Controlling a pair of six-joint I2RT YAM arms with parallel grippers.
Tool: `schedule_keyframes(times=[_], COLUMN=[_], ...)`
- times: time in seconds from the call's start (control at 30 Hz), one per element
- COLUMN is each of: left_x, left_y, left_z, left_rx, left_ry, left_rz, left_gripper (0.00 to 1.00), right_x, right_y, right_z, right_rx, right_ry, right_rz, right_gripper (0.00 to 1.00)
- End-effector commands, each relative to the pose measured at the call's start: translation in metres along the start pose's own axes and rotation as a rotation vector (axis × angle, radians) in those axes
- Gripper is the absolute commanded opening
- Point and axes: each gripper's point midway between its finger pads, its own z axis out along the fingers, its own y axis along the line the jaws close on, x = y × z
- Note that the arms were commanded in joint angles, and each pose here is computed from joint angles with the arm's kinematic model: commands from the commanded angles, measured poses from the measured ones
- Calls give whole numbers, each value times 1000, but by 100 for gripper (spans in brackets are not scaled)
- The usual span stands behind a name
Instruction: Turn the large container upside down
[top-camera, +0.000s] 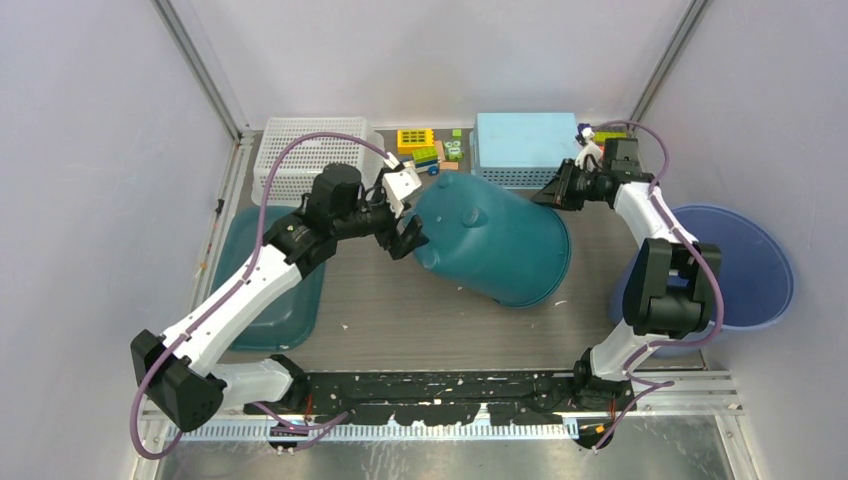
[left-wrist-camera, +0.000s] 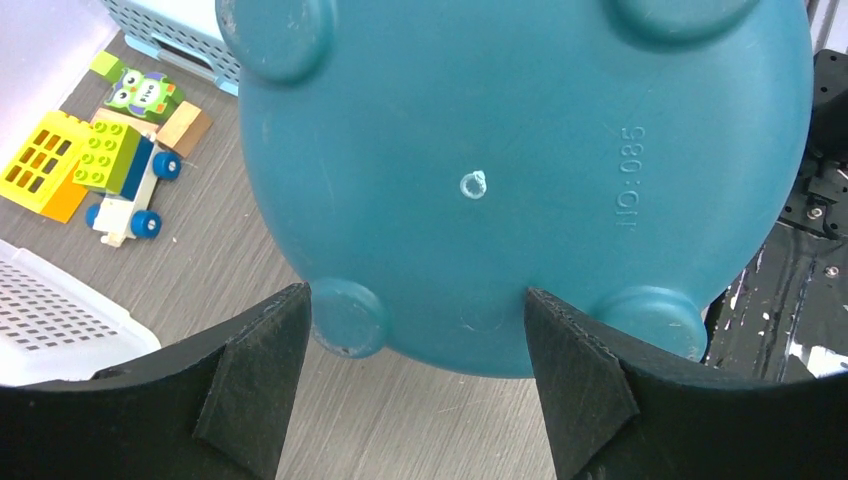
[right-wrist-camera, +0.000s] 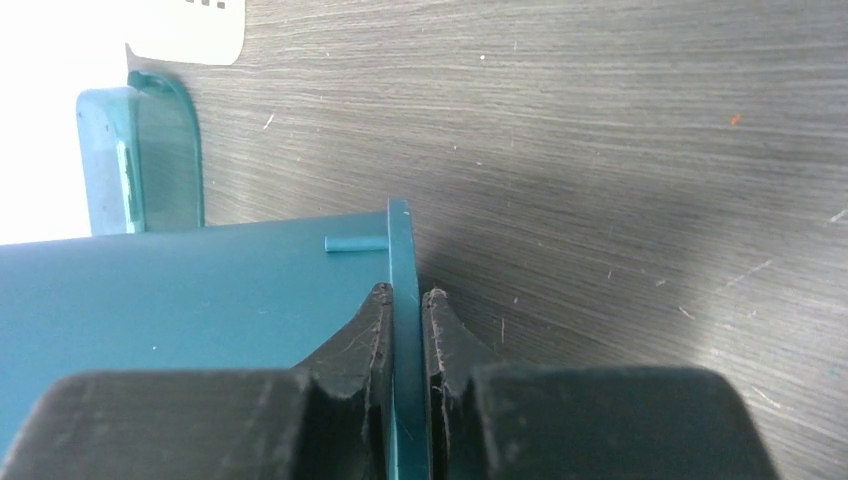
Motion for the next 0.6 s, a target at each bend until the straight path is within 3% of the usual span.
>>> schedule_keyframes(times=[0.0,0.57], left_x=[-7,-11], left_y=[-7,7], left_z=[3,22], left_rx=[45,-1], left_ry=[-12,3], left_rz=[-19,-109], left_gripper=[80,80], right_x=[7,36], right_y=[17,25], right_z=[12,66], right_rx=[5,-36], right_ry=[38,168], right_rz=[-35,-54], right_gripper=[1,2])
